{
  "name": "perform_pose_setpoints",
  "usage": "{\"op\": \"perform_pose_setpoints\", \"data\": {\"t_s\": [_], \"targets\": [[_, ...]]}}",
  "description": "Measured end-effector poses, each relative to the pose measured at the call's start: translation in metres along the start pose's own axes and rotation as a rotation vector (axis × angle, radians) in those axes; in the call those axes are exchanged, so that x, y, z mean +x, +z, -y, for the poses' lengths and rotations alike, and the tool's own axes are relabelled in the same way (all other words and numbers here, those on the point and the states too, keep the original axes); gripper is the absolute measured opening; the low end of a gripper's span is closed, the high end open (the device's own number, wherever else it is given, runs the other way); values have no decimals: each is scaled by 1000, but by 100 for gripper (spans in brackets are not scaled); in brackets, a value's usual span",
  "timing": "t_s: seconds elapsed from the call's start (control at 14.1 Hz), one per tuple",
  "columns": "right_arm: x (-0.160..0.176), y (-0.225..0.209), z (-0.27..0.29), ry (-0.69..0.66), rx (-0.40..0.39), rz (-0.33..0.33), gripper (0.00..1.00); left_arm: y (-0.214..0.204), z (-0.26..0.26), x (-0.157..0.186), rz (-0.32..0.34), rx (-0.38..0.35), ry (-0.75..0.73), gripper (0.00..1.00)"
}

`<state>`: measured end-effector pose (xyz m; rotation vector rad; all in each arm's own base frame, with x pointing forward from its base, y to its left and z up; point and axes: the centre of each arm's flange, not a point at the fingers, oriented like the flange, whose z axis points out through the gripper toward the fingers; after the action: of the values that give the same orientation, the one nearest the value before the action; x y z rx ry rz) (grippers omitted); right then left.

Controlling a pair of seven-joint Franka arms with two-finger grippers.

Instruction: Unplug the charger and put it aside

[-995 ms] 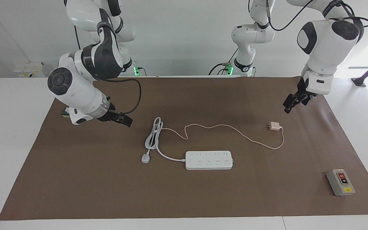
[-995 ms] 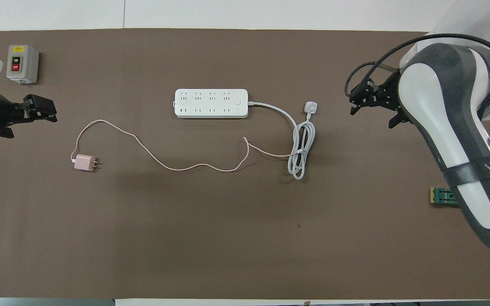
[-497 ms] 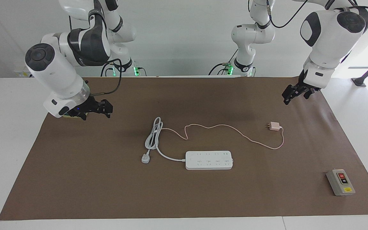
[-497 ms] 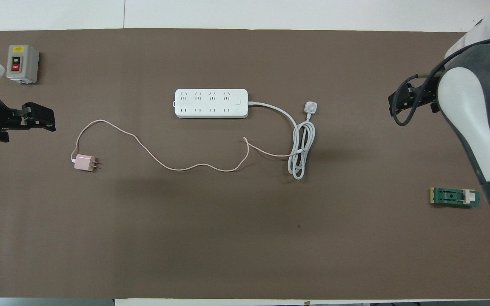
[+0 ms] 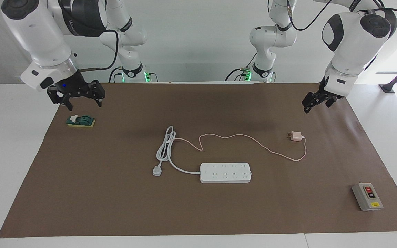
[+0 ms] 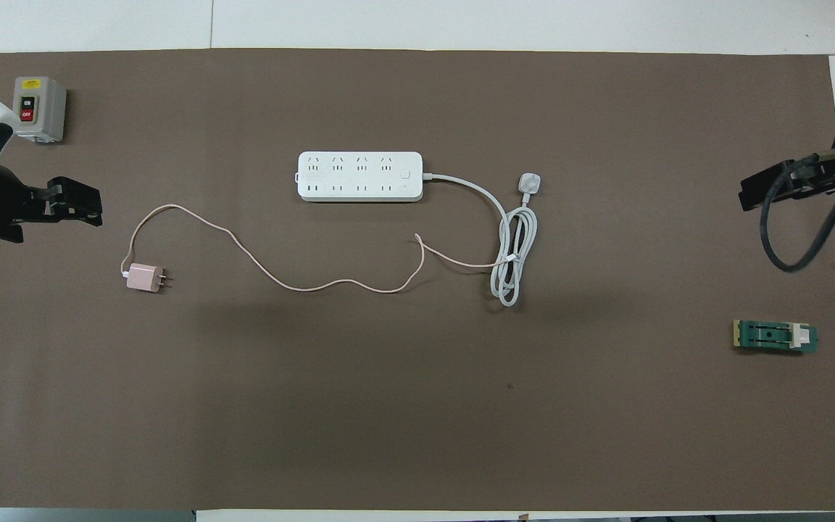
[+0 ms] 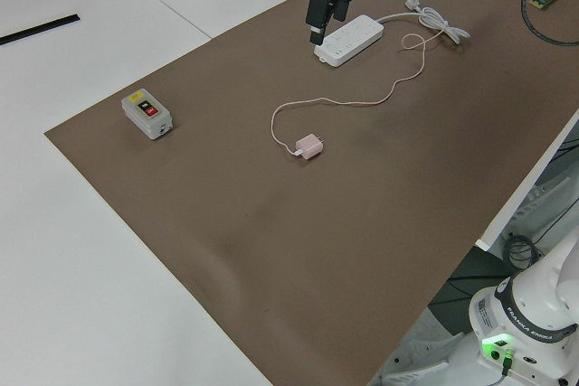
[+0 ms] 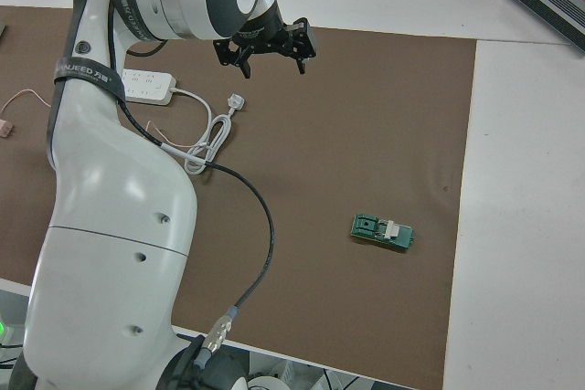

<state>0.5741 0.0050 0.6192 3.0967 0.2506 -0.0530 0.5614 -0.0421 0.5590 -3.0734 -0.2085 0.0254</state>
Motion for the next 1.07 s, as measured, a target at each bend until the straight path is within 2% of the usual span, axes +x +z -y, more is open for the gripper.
{"op": "perform_pose_setpoints", "data": {"t_s": [0.28,0.57,1.07], "targets": [[-33,4,-2,11,1,22,100,-1,-2,-5,35,3,135,100],[-35,16,-11,73,3,39,100,-14,-7,-10,59,-37,197,100],[-35,17,-10,134,18,39,100,-19,-7,-10,54,-43,215,100]]}}
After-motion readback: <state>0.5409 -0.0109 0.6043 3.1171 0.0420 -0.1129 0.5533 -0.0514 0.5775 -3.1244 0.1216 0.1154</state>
